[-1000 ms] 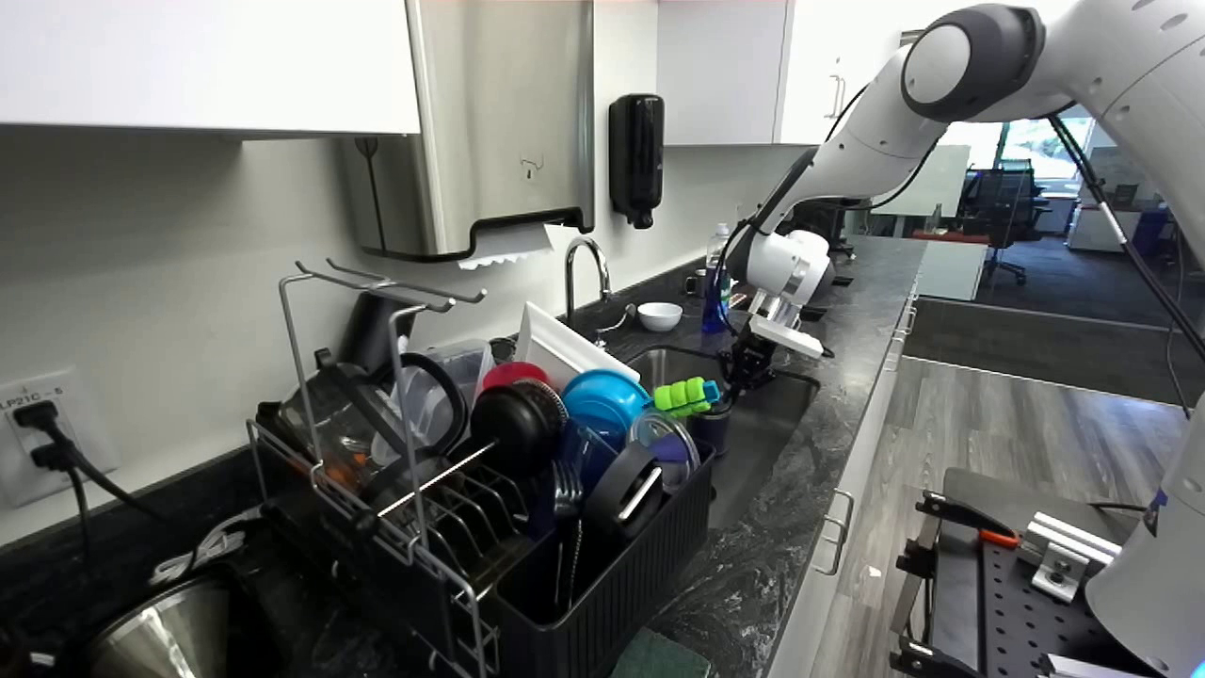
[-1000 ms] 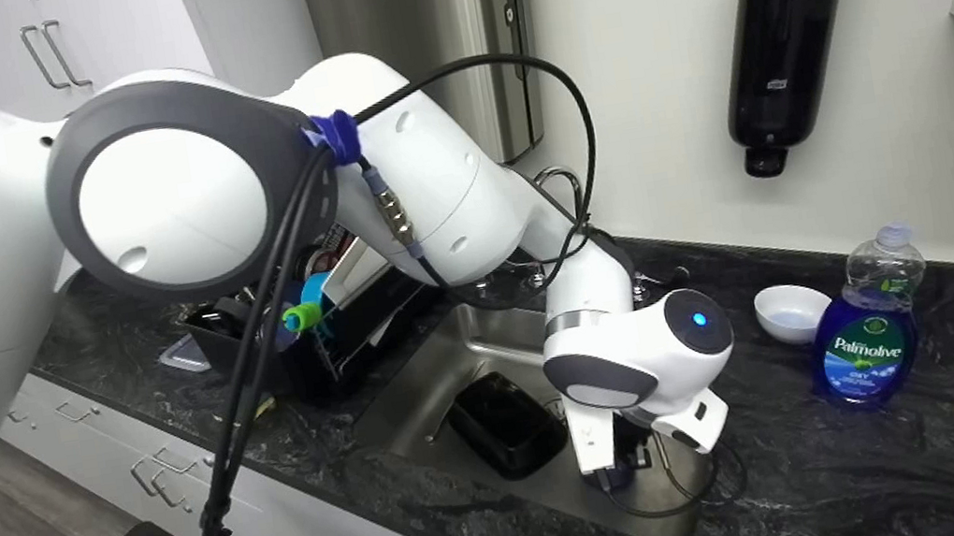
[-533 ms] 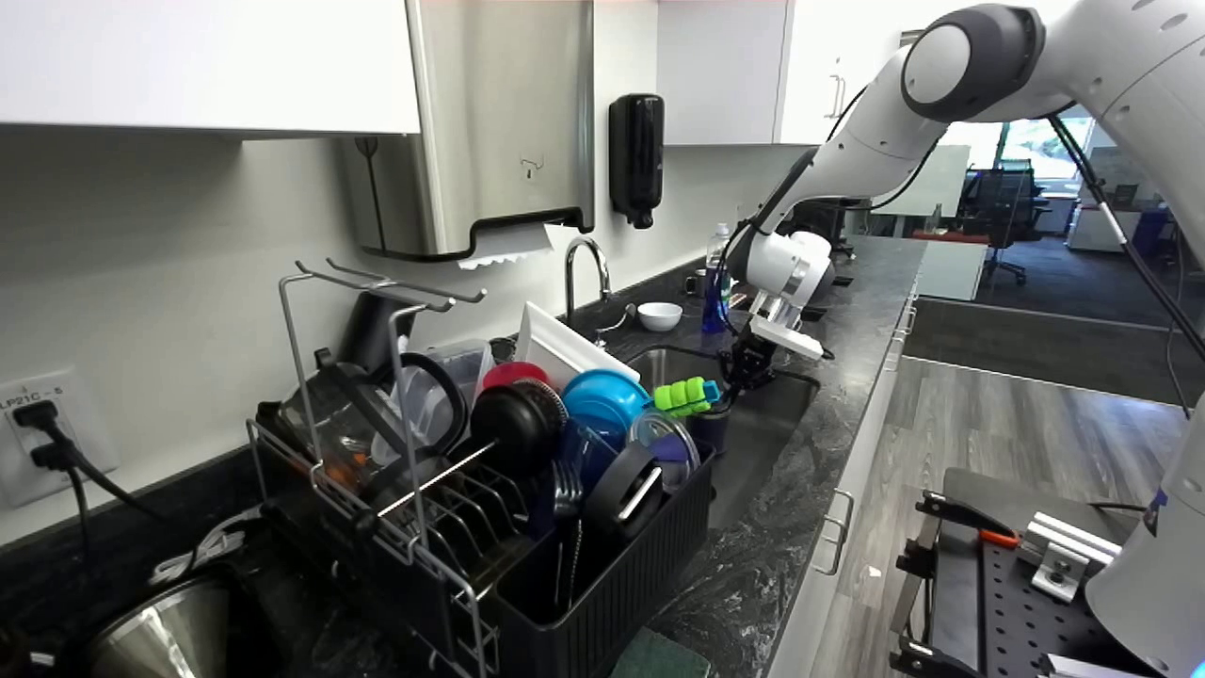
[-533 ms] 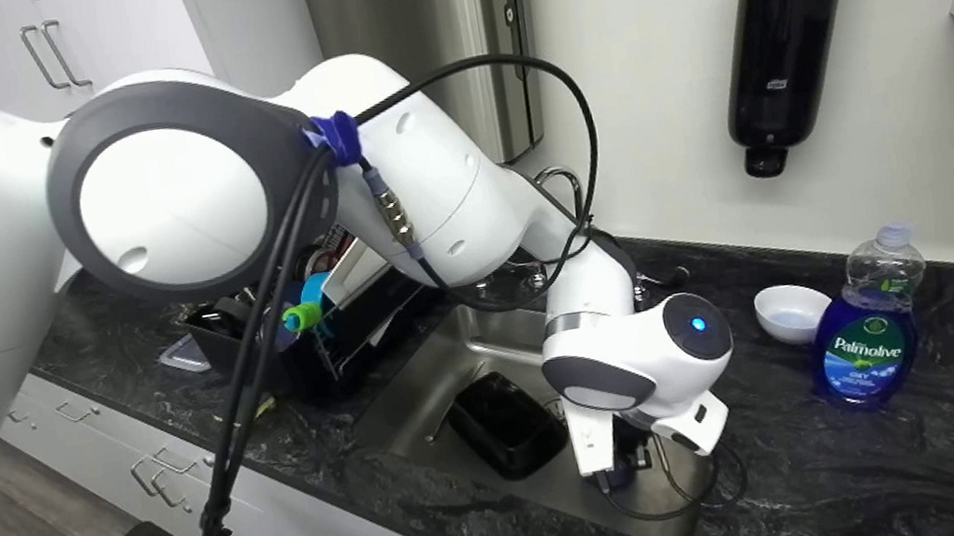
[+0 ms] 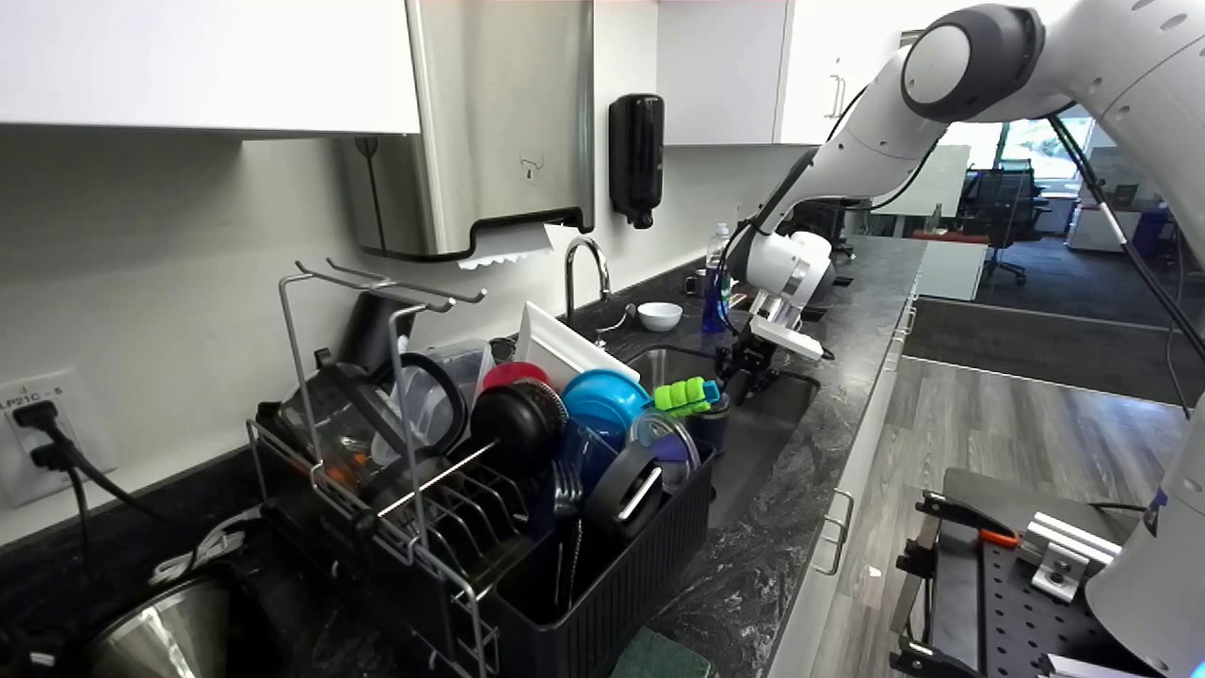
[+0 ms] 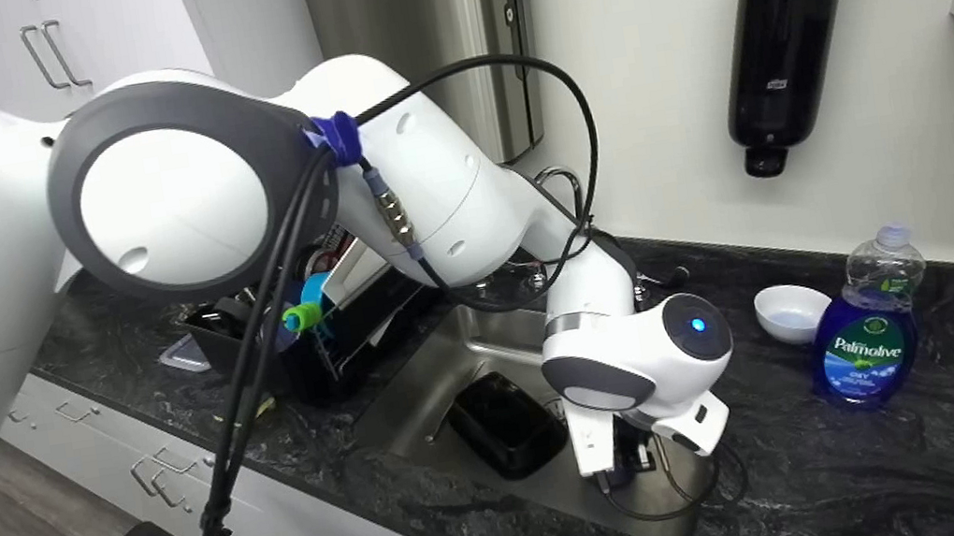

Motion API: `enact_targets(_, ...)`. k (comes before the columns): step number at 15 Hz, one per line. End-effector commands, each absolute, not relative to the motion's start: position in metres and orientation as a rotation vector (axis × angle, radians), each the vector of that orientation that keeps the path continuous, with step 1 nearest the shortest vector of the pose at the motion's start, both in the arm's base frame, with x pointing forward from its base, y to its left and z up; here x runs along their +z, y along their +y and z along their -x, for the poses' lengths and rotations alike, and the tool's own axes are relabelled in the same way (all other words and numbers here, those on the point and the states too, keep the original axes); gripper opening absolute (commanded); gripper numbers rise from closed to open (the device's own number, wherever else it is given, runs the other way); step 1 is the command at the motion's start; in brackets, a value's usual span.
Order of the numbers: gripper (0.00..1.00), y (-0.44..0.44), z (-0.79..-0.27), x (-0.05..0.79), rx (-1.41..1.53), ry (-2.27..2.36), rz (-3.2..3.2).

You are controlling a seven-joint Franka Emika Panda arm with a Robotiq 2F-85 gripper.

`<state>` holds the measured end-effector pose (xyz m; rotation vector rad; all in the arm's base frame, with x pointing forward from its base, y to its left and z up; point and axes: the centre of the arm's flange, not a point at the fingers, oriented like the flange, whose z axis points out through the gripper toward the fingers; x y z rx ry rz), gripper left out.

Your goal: Pick up the lid from the rack and close the thermocup inside the sink

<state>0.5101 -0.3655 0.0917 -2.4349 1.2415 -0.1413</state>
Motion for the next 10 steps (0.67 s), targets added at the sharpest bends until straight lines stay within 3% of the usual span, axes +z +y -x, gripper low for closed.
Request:
enact_targets(1, 0.78, -0.366, -0.508, 0.088, -0.182, 1.233, 2.429)
enact_targets(4, 0.98, -0.364, -0.509, 0.099, -0.200, 1.236, 2.430)
enact_targets(10, 1.00, -0.355, -0.525, 0.148, -0.229, 1.157, 2.474)
